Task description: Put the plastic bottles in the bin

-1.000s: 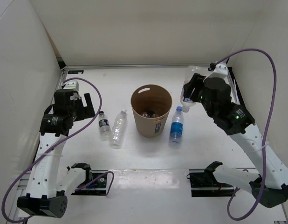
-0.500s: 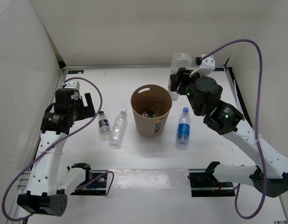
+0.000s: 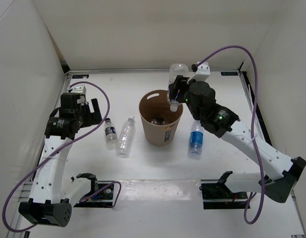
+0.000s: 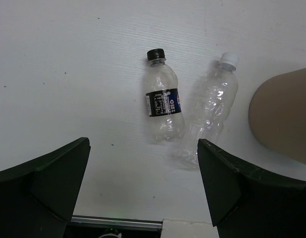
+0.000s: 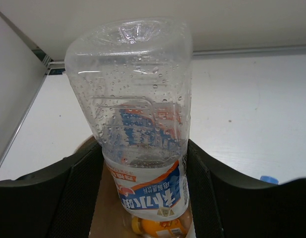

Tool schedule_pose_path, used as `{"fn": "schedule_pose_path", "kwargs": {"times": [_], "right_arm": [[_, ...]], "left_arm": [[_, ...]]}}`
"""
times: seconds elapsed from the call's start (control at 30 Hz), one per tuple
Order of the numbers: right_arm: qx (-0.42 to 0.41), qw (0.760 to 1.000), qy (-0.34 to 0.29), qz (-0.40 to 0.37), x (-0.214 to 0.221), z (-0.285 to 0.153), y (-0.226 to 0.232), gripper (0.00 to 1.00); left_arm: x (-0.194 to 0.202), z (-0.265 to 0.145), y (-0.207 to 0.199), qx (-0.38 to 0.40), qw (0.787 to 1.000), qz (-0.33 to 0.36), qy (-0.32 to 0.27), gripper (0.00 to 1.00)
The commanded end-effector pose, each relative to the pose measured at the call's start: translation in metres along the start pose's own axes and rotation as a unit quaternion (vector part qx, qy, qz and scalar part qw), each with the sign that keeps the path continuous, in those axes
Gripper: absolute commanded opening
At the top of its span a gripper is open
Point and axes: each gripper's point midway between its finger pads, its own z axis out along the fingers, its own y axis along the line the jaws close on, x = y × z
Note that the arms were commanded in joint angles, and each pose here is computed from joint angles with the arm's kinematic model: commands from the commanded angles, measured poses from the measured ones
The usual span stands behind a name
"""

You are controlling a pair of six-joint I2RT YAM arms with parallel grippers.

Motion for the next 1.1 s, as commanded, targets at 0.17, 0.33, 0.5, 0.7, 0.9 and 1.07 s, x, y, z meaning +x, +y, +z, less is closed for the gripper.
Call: {"fn": "schedule_pose_path", "kwargs": {"times": [0.17, 0.33, 0.5, 0.7, 0.9, 1.07], "right_arm": [[0.030, 0.997, 0.012, 0.072, 0.027, 0.007, -0.012, 0.00], [0.035, 0.994, 0.011, 0.099, 0.038, 0.000, -0.019, 0.04], [0.070, 0.992, -0.031, 0.103, 0.032, -0.023, -0.025, 0.20], [0.071, 0.994, -0.042, 0.077, 0.032, -0.035, -0.013, 0.88], [0.092, 0.993, -0.031, 0.070, 0.008, -0.044, -0.029, 0.90], [0.111, 0.987, -0.060, 0.103, -0.027, -0.067, -0.067, 0.90]], "left_arm": [[-0.007, -0.005, -0.004, 0.012, 1.000, -0.002, -0.011, 1.00], [-0.007, -0.006, -0.005, 0.014, 1.000, 0.000, -0.012, 1.00], [-0.007, -0.006, -0.004, 0.012, 1.000, -0.003, -0.012, 1.00], [-0.008, -0.007, -0.004, 0.012, 1.000, -0.003, -0.014, 1.00], [-0.008, -0.006, -0.005, 0.012, 1.000, -0.003, -0.014, 1.00], [-0.007, -0.008, -0.004, 0.012, 1.000, -0.003, -0.013, 1.00]]}}
